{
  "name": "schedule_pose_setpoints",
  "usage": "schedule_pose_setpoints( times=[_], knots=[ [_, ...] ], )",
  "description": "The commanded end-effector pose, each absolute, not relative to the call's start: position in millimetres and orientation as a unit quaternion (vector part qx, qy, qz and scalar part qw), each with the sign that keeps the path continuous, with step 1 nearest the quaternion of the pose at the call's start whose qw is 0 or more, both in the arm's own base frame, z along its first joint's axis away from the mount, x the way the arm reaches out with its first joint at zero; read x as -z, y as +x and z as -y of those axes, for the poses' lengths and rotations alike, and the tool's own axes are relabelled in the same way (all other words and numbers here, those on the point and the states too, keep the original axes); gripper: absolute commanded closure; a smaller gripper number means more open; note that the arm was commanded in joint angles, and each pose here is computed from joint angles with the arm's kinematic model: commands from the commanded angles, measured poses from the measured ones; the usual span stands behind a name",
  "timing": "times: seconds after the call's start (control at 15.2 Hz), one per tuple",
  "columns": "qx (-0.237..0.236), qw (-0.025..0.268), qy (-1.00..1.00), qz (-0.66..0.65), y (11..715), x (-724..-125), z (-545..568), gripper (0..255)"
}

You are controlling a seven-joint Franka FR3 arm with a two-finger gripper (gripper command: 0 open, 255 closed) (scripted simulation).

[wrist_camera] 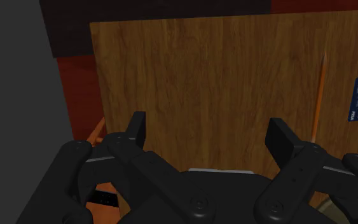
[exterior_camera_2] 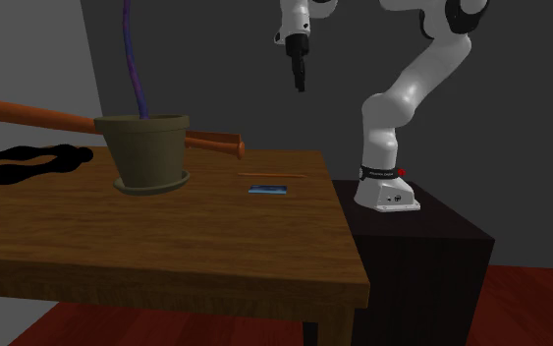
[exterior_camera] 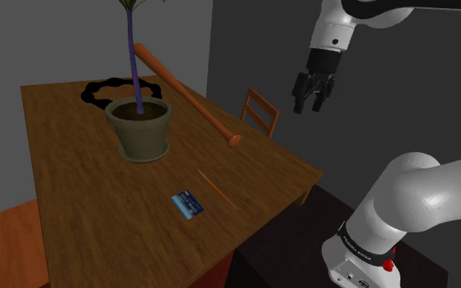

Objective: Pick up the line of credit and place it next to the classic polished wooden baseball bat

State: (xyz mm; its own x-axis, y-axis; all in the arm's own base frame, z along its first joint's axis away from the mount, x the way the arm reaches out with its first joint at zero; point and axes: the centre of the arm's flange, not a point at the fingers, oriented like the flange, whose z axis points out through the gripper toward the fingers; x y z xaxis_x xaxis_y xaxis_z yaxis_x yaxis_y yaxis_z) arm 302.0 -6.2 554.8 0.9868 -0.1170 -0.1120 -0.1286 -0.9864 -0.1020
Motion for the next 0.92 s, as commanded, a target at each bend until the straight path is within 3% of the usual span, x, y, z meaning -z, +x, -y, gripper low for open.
schedule_pose_setpoints(
  times=[0.0, 0.86],
  knots=[
    [-0.053, 0.055, -0.995, -0.062, 302.0, -554.8, 6.2, 0],
    [0.096, 0.030, -0.994, -0.038, 280.1, -475.4, -154.5, 0]
  ],
)
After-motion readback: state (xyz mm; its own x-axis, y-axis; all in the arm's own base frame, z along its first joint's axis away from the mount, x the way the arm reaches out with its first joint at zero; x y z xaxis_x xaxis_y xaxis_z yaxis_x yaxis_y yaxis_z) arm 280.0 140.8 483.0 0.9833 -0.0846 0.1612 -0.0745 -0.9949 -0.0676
